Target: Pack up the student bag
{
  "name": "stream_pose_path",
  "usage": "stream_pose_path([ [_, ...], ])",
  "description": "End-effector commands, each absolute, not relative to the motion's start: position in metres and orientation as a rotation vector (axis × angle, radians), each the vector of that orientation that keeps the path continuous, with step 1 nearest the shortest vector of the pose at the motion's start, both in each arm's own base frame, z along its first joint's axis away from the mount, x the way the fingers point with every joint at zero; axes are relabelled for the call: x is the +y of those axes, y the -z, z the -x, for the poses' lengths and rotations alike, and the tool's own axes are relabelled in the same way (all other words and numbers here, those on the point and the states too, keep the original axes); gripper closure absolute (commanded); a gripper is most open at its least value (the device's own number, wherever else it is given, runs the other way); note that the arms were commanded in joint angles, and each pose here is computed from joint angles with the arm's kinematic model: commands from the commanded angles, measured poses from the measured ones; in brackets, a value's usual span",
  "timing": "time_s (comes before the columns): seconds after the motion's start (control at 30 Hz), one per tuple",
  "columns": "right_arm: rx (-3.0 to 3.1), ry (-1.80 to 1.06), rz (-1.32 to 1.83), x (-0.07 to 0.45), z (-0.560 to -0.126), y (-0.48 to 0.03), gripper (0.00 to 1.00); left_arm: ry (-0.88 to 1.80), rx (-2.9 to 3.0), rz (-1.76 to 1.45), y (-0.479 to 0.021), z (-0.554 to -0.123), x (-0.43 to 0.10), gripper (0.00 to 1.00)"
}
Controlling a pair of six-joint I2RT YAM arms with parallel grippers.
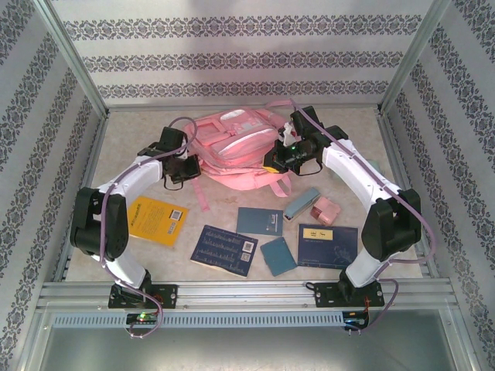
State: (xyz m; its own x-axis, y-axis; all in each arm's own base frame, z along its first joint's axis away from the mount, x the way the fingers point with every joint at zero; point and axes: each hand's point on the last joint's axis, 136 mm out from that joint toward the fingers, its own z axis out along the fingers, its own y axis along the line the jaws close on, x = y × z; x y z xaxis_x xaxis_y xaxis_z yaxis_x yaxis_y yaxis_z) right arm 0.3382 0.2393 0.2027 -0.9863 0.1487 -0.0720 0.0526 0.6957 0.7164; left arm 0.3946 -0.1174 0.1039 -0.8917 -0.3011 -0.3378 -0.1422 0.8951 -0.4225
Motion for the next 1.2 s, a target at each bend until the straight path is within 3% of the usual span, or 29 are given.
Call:
stream_pose_path([
  [0.0,2.659,-1.209,0.024,0.244,-0.333,-0.239,1.0,0.509,2.609,0.337,-0.125,-0.407,-0.099,0.88],
  [0.17,2.61,-1.121,0.139,0.254,-0.334,-0.254,1.0,0.559,2.564,0.346,-0.153,-0.389,-0.101,0.58],
  [0.27,2.603,-1.126,0.125,0.26,-0.338,-0.255,1.0,0.465,2.563,0.443,-0.166,-0.37,-0.083,0.5],
  [0.6,2.524,-1.245,0.271,0.291,-0.338,-0.257,1.0,0.321,2.436,0.536,-0.231,-0.34,-0.052,0.43],
  [0.83,2.495,-1.238,0.457,0.295,-0.31,-0.254,1.0,0.422,2.432,0.526,-0.23,-0.342,-0.065,0.43],
  [1.07,2.651,-1.044,0.393,0.272,-0.311,-0.196,1.0,0.512,2.499,0.364,-0.216,-0.358,-0.1,0.42],
  [1.13,2.701,-0.985,0.335,0.264,-0.32,-0.176,0.9,0.532,2.532,0.334,-0.208,-0.364,-0.109,0.42],
  [1.17,2.728,-0.942,0.296,0.259,-0.326,-0.167,0.8,0.545,2.545,0.312,-0.204,-0.368,-0.115,0.42],
])
